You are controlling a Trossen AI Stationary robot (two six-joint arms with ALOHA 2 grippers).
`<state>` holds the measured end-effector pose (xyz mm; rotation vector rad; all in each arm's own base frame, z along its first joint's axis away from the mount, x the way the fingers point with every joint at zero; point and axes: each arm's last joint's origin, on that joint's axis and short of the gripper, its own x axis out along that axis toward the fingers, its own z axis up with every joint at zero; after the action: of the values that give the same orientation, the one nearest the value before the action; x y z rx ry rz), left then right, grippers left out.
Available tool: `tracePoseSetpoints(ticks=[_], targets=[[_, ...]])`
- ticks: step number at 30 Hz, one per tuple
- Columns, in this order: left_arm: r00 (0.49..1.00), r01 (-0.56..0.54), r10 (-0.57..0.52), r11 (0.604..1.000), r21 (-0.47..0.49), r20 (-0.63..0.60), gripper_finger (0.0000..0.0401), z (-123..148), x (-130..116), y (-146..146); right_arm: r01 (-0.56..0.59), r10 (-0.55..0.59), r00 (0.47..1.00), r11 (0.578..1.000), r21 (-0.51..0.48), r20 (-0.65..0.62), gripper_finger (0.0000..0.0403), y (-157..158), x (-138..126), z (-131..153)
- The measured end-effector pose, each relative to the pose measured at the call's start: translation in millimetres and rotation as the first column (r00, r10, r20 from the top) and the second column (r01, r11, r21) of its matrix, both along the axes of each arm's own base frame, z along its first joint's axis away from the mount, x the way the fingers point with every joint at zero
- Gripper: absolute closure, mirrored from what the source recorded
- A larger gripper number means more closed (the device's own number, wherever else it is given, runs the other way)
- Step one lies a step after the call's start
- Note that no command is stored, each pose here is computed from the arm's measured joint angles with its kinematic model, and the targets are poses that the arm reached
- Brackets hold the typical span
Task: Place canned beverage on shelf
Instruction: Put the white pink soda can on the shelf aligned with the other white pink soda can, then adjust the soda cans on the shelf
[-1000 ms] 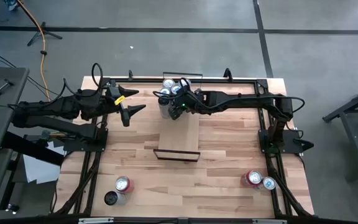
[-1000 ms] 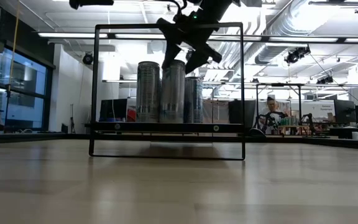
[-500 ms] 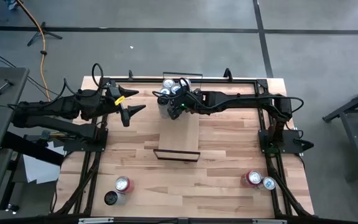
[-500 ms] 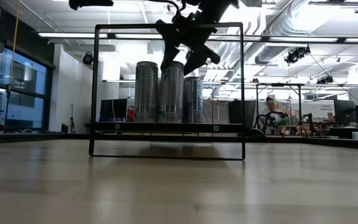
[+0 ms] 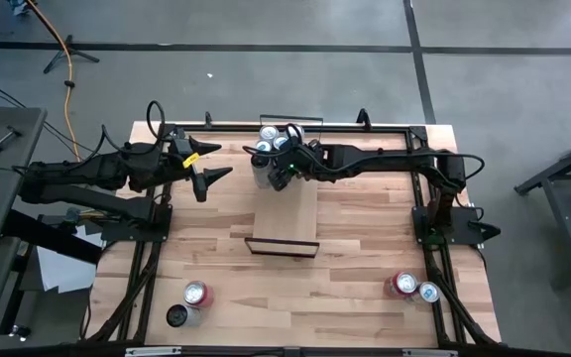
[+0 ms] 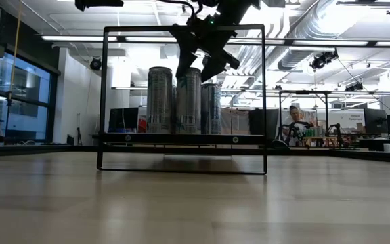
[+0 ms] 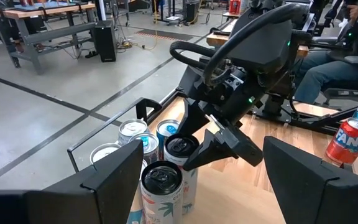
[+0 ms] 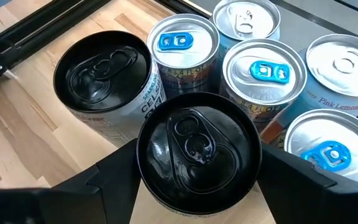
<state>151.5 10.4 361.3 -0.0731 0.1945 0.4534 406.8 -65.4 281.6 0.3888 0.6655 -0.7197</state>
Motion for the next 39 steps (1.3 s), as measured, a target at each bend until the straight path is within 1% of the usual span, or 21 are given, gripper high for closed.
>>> tracePoseSetpoints(ticks=[14,18,22,25,28,31,36,39], targets=[[1.0,0.001,-0.001,1.0,0.001,0.0,0.0114,0,0,0,0.0,0.0,1.0,1.0,0.0,0.001,0.0122,0,0,0],[1.0,0.001,-0.001,1.0,0.001,0.0,0.0114,0,0,0,0.008,-0.007,1.0,1.0,-0.006,0.011,0.0099,0,0,2],[1.0,0.001,-0.001,1.0,0.001,-0.001,0.0114,0,0,0,0.013,-0.013,1.0,1.0,-0.001,0.013,0.0063,0,0,2],[1.0,0.001,-0.001,1.0,0.001,-0.001,0.0114,0,0,0,-0.008,0.008,1.0,1.0,-0.014,-0.007,0.0038,0,-4,5],[1.0,0.0,0.0,1.0,0.001,-0.002,0.0114,0,0,0,-0.035,0.034,0.999,0.999,-0.034,-0.027,0.0024,1,-11,15],[1.0,0.0,0.0,1.0,0.001,-0.002,0.0114,0,0,0,-0.064,0.062,0.998,0.996,-0.064,-0.033,0.0021,2,-20,28],[1.0,-0.004,0.004,1.0,-0.004,0.0,0.0114,0,0,0,-0.107,0.107,0.994,0.986,-0.126,-0.005,0.002,3,-42,59],[0.999,-0.053,0.053,0.999,-0.006,-0.008,0.0114,-2,2,1,-0.118,0.121,0.993,0.982,-0.146,0.009,0.002,5,-60,79]])
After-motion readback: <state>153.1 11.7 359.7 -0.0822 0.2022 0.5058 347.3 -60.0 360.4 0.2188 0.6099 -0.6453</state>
